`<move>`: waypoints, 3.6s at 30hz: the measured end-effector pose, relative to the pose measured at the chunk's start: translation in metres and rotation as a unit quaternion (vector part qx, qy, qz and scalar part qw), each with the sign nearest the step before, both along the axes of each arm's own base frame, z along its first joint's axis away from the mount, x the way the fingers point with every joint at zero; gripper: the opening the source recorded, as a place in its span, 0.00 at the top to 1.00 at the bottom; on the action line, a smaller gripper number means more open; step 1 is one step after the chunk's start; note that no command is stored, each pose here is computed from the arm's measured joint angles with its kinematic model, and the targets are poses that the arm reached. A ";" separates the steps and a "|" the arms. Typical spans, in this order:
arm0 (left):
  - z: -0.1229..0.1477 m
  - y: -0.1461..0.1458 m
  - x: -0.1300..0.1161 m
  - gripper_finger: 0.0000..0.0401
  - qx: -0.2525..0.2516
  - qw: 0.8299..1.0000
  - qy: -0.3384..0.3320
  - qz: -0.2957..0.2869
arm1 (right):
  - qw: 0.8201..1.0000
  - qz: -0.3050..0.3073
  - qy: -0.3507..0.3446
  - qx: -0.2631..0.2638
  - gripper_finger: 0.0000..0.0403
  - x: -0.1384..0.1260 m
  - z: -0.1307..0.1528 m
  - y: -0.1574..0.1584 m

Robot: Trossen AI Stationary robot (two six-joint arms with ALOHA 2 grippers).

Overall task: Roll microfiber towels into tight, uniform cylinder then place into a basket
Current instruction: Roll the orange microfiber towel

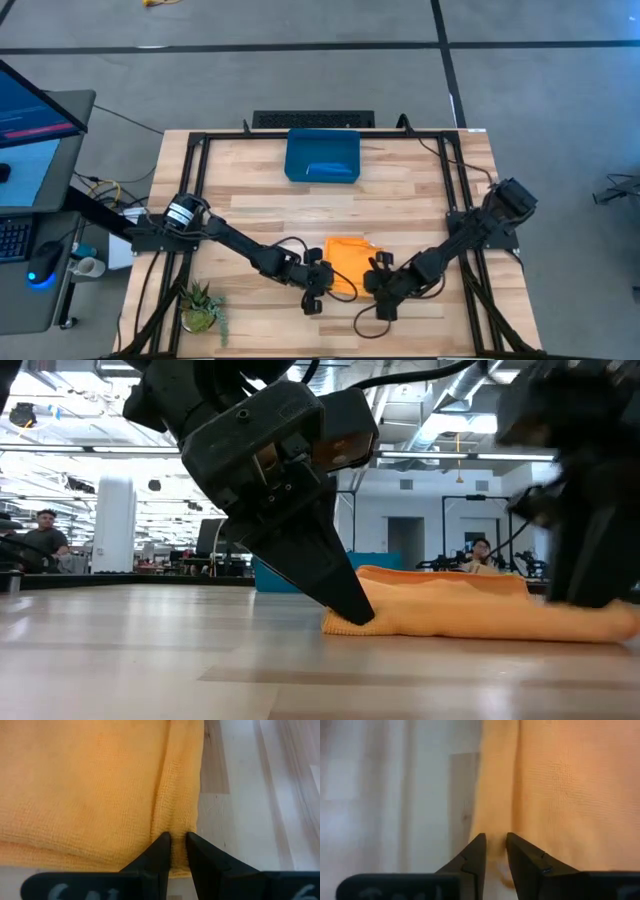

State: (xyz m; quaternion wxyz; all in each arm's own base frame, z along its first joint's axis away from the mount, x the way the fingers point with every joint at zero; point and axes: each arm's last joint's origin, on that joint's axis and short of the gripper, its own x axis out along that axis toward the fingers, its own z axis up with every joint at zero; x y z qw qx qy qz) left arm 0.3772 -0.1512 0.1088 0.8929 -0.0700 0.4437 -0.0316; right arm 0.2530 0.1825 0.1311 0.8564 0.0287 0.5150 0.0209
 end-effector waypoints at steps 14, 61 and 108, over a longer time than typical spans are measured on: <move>-0.001 0.001 0.000 0.85 -0.019 1.000 0.003 0.019 | 0.991 0.037 -0.111 -0.060 0.76 -0.051 0.050 0.029; -0.001 0.002 0.001 0.85 -0.018 1.000 0.001 0.021 | 0.976 0.065 -0.010 -0.208 0.59 -0.005 -0.021 0.024; 0.000 0.001 0.001 0.85 -0.011 1.000 -0.001 0.009 | 0.984 0.050 0.015 -0.173 0.41 0.007 -0.009 0.025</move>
